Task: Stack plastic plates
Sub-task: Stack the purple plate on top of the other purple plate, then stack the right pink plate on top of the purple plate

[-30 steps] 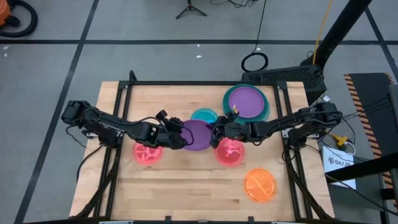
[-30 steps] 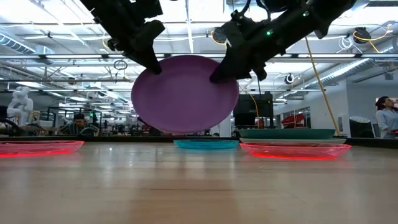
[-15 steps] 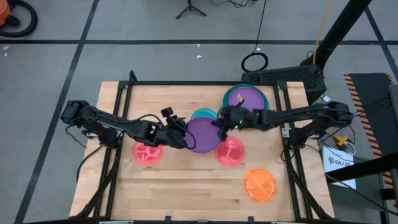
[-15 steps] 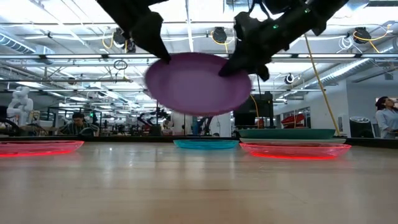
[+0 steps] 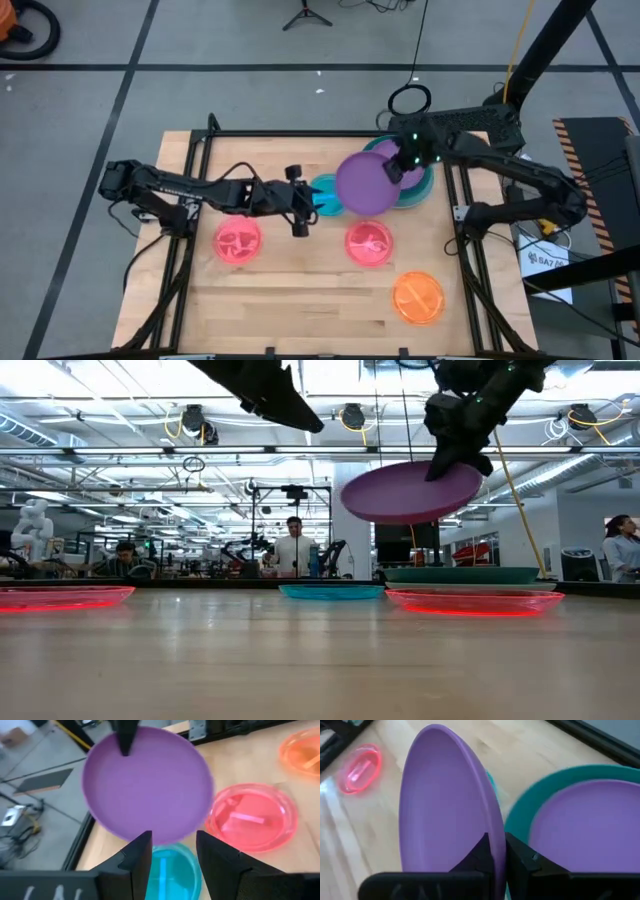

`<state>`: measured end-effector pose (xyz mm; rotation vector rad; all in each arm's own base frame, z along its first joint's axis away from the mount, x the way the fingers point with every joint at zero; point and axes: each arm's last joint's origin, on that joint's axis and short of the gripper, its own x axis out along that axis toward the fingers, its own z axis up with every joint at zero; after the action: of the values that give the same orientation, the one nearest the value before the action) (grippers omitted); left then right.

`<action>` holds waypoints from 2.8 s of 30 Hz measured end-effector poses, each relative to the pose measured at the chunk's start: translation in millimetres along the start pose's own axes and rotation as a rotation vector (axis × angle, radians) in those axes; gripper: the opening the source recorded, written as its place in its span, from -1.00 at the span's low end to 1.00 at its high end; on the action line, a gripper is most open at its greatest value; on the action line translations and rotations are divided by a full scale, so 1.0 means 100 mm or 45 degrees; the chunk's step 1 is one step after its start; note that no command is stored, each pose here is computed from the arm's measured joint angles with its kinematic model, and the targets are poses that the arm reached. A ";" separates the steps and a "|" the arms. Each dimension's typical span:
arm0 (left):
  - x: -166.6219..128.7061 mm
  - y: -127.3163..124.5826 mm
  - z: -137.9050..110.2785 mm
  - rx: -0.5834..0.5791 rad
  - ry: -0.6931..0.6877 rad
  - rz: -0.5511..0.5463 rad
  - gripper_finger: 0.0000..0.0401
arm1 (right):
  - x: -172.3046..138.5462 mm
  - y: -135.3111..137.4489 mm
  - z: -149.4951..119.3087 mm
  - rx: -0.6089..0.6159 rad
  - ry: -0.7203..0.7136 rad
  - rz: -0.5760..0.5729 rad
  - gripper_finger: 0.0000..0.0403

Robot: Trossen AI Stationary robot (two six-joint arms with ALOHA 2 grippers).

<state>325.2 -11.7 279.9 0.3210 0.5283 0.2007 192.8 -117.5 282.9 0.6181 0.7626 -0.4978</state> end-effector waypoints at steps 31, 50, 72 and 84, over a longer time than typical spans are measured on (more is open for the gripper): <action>0.16 0.79 -0.63 -0.225 0.071 -0.082 -0.20 | 0.29 -1.88 0.09 0.527 0.188 0.012 -0.86; 0.15 0.67 -0.69 -0.280 0.186 -0.144 -0.20 | 0.28 -1.89 0.07 0.569 0.225 -0.068 -0.45; 0.09 0.40 -0.80 -0.314 0.431 -0.259 -0.20 | 0.13 -1.37 0.11 0.457 0.250 -0.229 -0.28; 0.14 0.22 -0.82 -0.321 0.499 -0.313 -0.20 | 0.01 -0.28 0.04 0.188 0.184 -0.121 -0.29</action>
<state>291.4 32.9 214.3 -0.0342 0.9135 0.0891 178.0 -140.5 275.2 0.7634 0.9005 -0.6051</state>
